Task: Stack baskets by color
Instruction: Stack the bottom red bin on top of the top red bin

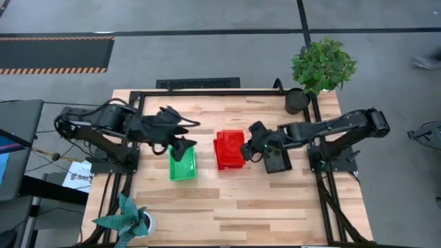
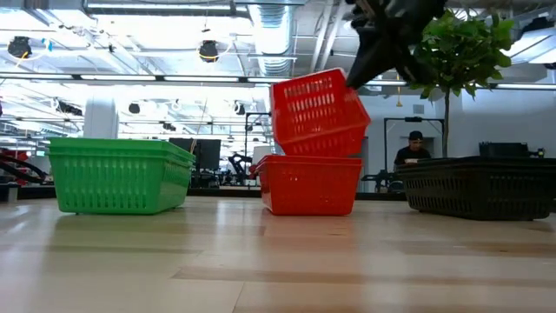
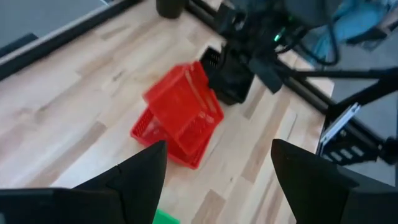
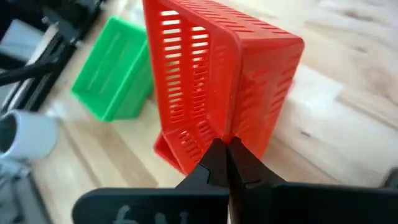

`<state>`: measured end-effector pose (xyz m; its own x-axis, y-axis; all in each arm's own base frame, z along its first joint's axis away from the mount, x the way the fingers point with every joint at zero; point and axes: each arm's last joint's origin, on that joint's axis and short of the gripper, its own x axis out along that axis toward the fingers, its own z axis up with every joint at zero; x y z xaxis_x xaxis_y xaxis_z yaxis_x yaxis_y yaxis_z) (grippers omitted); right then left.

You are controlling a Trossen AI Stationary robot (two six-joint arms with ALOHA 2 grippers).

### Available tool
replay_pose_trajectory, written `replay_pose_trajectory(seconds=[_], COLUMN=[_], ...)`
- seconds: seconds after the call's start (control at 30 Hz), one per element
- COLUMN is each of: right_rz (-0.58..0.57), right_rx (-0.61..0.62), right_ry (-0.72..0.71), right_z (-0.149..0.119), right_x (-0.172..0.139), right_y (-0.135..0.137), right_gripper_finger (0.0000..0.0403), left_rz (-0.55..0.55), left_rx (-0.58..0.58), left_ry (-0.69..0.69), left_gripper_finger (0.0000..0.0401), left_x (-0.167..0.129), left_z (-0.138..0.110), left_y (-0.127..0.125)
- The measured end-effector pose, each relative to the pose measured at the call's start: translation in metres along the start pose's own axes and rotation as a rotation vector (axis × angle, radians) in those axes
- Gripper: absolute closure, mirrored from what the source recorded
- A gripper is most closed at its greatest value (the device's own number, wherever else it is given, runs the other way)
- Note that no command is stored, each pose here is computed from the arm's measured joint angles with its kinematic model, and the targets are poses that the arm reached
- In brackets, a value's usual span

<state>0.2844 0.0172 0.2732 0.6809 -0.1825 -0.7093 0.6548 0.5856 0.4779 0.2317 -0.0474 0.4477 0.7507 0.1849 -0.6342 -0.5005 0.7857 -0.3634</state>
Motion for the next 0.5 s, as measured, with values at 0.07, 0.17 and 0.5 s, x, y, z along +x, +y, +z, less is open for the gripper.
replay_pose_trajectory(seconds=[0.07, 0.17, 0.5], right_rz=[0.049, 0.088, 0.186], right_rx=[-0.006, -0.006, -0.022], right_ry=[0.041, 0.092, 0.197], right_z=[0.007, 0.015, 0.022], right_x=[0.003, 0.005, 0.006], right_y=[-0.002, -0.007, -0.011], right_gripper_finger=[0.0403, 0.0403, 0.0403], left_rz=[-0.007, -0.005, -0.067], left_rx=[-0.012, -0.024, -0.019], left_ry=[-0.032, -0.075, -0.12], left_gripper_finger=[0.0127, 0.0127, 0.0127], left_x=[-0.009, -0.021, -0.041], left_z=[0.0, 0.002, 0.005], left_y=[0.003, 0.008, 0.015])
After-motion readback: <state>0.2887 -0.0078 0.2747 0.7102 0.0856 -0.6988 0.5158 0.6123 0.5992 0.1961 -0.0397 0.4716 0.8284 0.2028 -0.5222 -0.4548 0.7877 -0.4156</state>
